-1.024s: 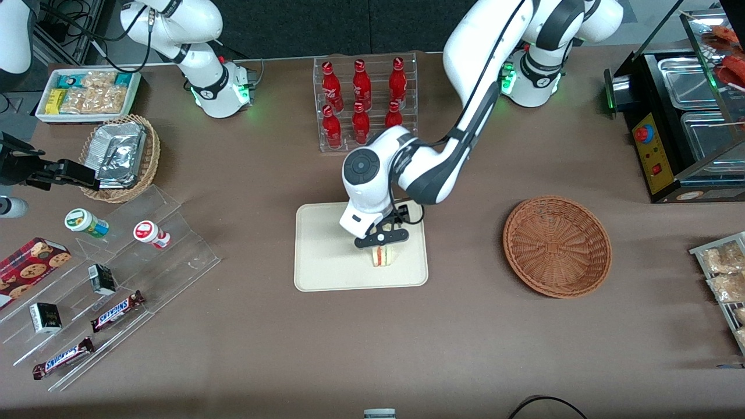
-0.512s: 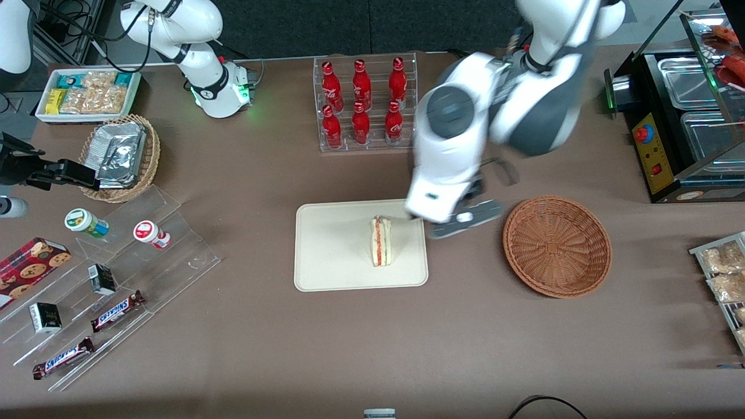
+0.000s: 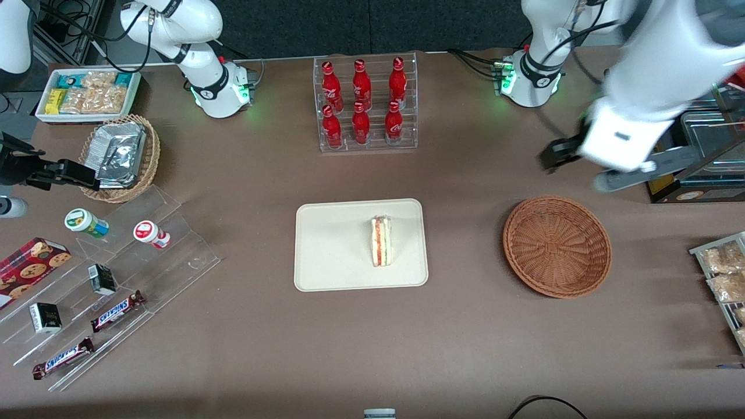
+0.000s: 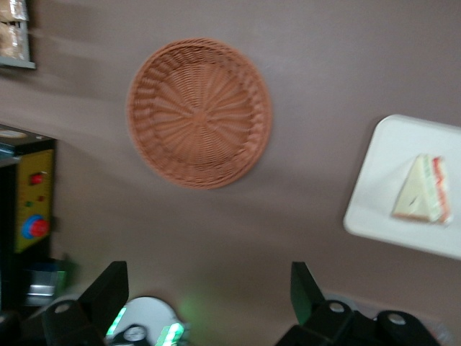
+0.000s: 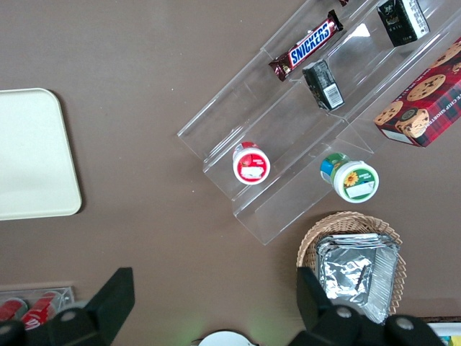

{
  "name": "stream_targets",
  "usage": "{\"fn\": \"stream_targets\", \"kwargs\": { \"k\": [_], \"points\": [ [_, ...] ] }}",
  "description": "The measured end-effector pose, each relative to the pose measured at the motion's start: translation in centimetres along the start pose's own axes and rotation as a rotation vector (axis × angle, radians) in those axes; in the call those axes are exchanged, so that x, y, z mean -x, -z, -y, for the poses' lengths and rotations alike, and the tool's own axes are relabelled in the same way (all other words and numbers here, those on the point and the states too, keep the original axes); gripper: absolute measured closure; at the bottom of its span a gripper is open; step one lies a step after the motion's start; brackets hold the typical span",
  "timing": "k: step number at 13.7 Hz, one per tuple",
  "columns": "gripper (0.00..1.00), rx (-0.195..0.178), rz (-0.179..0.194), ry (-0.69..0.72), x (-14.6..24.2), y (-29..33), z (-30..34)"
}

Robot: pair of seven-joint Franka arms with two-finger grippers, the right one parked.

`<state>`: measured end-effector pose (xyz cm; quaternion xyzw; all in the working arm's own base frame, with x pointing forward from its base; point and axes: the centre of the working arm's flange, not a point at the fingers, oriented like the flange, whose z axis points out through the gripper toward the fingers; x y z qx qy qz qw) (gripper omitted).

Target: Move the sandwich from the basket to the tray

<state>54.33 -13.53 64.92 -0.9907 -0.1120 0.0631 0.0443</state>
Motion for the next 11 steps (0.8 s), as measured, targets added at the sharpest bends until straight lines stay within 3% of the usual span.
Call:
{"fn": "stream_targets", "kwargs": {
  "k": [6, 11],
  "points": [
    [0.00, 0.073, 0.035, -0.136, 2.2, 0.1, 14.8],
    [0.00, 0.069, 0.018, -0.190, 2.8, -0.4, 12.7]
  ]
}}
